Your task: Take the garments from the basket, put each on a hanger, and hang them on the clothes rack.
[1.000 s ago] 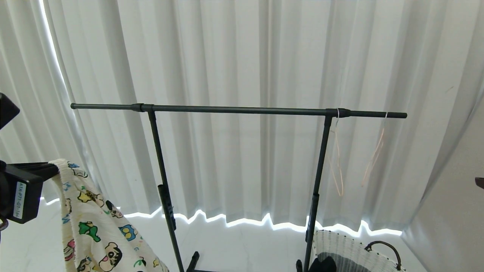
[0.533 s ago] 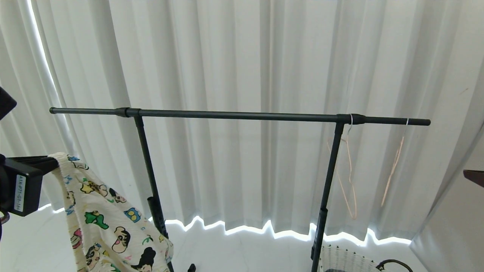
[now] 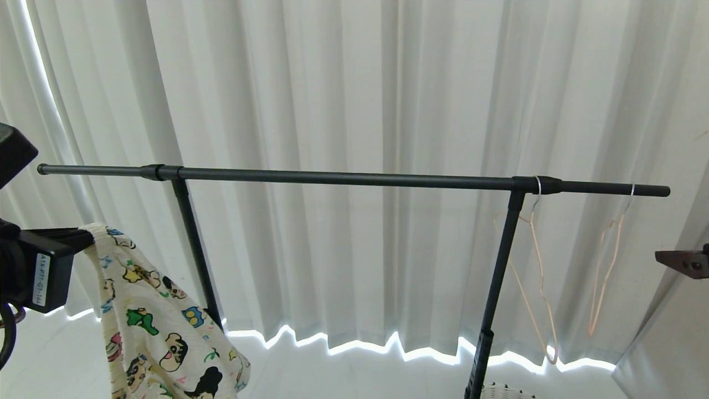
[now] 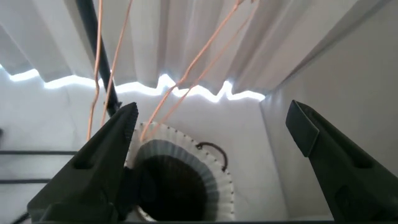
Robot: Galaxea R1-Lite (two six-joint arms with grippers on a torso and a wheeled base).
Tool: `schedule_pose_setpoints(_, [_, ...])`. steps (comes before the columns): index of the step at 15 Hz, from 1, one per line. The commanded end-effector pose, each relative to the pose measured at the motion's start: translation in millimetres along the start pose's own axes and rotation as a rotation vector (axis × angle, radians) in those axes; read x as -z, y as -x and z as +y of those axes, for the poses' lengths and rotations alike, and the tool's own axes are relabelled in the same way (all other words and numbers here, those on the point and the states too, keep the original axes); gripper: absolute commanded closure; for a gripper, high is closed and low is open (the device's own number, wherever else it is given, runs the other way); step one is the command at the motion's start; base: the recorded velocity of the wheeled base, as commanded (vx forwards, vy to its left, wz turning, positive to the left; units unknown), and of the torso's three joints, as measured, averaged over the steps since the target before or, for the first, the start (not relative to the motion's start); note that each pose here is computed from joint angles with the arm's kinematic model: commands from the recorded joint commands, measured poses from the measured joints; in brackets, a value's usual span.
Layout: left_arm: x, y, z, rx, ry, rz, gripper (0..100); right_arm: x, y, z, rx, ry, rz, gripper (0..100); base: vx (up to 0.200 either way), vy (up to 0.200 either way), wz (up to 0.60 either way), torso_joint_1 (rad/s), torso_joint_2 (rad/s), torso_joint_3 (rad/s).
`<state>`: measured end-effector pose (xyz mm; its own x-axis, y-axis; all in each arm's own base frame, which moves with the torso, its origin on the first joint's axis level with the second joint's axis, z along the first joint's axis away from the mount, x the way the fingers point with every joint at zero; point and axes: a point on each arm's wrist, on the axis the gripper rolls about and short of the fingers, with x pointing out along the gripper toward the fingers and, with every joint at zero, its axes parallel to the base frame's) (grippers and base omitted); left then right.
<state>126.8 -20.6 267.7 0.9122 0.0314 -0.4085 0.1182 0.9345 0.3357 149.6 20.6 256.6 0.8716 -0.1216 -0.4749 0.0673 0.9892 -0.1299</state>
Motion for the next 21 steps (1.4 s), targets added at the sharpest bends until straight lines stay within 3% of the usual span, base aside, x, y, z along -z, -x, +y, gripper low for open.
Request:
schedule_pose_setpoints(1, [0,1,0.1,-0.001,0.0,-0.003,100,-4.2,-31,8.7,0.005,-0.056,0.051,0,0.0,0.0,0.0,0.0,0.0,0.0])
schedule_pose_setpoints(6, [0,0,0.0,0.0,0.003,-0.001,100,6.4,-100,20.2,0.073,-0.197,0.216,0,0.0,0.0,0.0,0.0,0.0,0.0])
schedule_pose_setpoints(8, [2,2,-0.2,0.0,0.005,-0.001,100,19.4,-142,18.2,0.194,-0.249,0.29,0,0.0,0.0,0.0,0.0,0.0,0.0])
schedule_pose_setpoints(10, [1,3,0.3,-0.003,-0.002,-0.009,100,26.8,-163,20.4,0.224,-0.271,0.315,0,0.0,0.0,0.0,0.0,0.0,0.0])
schedule_pose_setpoints(15, [2,2,-0.3,-0.003,-0.04,-0.013,100,26.5,-195,26.5,0.236,-0.327,0.31,0,0.0,0.0,0.0,0.0,0.0,0.0])
schedule_pose_setpoints(21, [4,1,-1.2,0.0,-0.041,-0.006,100,27.1,-195,10.0,0.311,-0.348,0.307,0,0.0,0.0,0.0,0.0,0.0,0.0])
